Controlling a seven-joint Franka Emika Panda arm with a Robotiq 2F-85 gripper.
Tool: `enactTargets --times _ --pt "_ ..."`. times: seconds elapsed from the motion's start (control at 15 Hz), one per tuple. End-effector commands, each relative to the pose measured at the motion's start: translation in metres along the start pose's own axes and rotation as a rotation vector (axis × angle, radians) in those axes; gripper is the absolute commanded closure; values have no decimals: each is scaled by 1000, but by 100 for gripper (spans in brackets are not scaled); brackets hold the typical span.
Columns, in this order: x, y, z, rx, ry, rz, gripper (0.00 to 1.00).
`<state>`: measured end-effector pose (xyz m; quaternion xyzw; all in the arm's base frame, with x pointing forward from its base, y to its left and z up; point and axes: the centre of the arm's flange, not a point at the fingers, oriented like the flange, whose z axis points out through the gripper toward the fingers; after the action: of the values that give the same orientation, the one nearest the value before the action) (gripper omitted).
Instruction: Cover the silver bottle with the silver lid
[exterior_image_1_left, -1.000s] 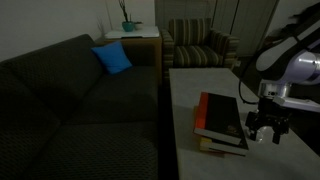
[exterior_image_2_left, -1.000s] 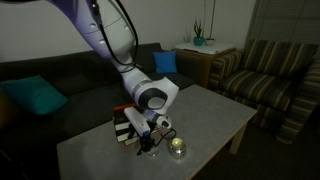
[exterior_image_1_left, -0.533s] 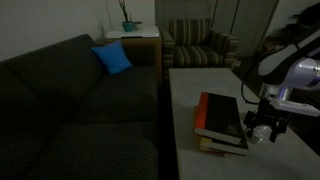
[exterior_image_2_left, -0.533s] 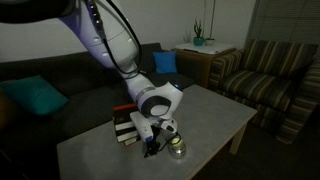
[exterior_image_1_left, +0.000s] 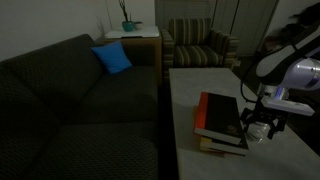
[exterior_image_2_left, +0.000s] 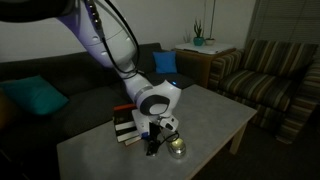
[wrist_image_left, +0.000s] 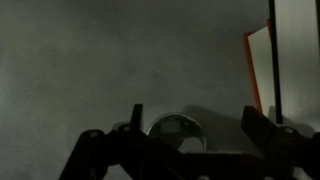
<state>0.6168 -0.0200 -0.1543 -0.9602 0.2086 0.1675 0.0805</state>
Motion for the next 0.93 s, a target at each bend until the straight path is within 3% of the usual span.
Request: enactTargets --times 0.0,0.2,0.6,0.87 --pt "-2 1 1 -9 -21 7 0" --pt "-5 1 3 -16 -60 6 0" --pt "18 8 16 -87 62 120 0" --pt "33 17 20 -91 109 124 0"
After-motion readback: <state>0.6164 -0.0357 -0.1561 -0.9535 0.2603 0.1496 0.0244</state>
